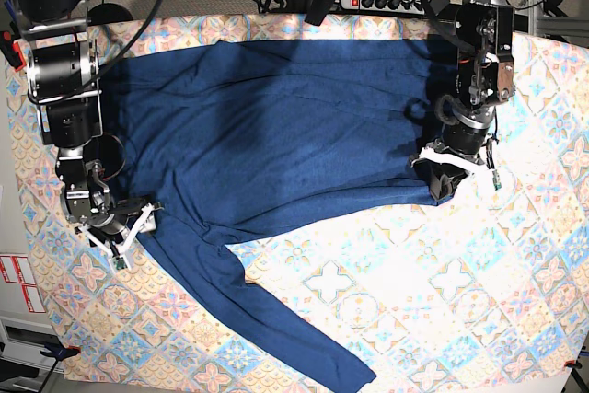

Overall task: Fold the T-shirt properly
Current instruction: 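Hold the hem edge with both grippers and adjust the grip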

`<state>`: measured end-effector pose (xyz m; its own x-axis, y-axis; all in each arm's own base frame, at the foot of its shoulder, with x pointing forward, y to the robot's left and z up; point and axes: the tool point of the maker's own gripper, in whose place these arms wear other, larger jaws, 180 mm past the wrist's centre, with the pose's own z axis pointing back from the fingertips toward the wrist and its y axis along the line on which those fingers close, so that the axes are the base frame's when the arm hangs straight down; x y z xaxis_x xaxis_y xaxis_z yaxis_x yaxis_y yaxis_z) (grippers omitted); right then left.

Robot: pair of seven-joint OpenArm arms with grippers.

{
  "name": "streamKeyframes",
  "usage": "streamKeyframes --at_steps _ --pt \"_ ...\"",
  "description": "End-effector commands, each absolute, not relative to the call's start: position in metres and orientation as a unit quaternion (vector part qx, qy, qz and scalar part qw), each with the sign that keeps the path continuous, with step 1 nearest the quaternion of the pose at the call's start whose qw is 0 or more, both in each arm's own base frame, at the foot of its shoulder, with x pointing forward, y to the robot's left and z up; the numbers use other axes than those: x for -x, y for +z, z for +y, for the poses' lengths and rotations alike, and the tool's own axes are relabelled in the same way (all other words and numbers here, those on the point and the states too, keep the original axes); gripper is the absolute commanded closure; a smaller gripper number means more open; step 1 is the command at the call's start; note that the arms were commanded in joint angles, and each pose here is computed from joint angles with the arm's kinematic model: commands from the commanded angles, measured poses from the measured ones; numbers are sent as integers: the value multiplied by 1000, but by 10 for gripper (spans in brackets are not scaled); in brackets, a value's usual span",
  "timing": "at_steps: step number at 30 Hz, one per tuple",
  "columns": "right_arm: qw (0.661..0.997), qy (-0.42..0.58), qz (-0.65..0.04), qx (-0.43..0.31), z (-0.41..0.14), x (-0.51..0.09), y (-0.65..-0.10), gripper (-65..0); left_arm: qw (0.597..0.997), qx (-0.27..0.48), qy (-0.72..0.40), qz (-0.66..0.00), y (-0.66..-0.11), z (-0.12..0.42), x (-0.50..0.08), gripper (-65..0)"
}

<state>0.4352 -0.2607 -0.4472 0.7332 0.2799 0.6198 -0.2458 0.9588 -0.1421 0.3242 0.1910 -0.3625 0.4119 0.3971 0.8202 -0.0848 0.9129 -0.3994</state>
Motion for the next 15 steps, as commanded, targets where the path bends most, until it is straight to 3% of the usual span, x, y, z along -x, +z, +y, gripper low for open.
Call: streamKeyframes --at_steps 1,15 --pt "923 138 -358 43 -278 -449 -429 -404 812 152 138 -546 -347 192 -332 0" --pt "921 121 -367 46 -295 -441 -447 -396 811 152 138 -547 -345 192 -334 0"
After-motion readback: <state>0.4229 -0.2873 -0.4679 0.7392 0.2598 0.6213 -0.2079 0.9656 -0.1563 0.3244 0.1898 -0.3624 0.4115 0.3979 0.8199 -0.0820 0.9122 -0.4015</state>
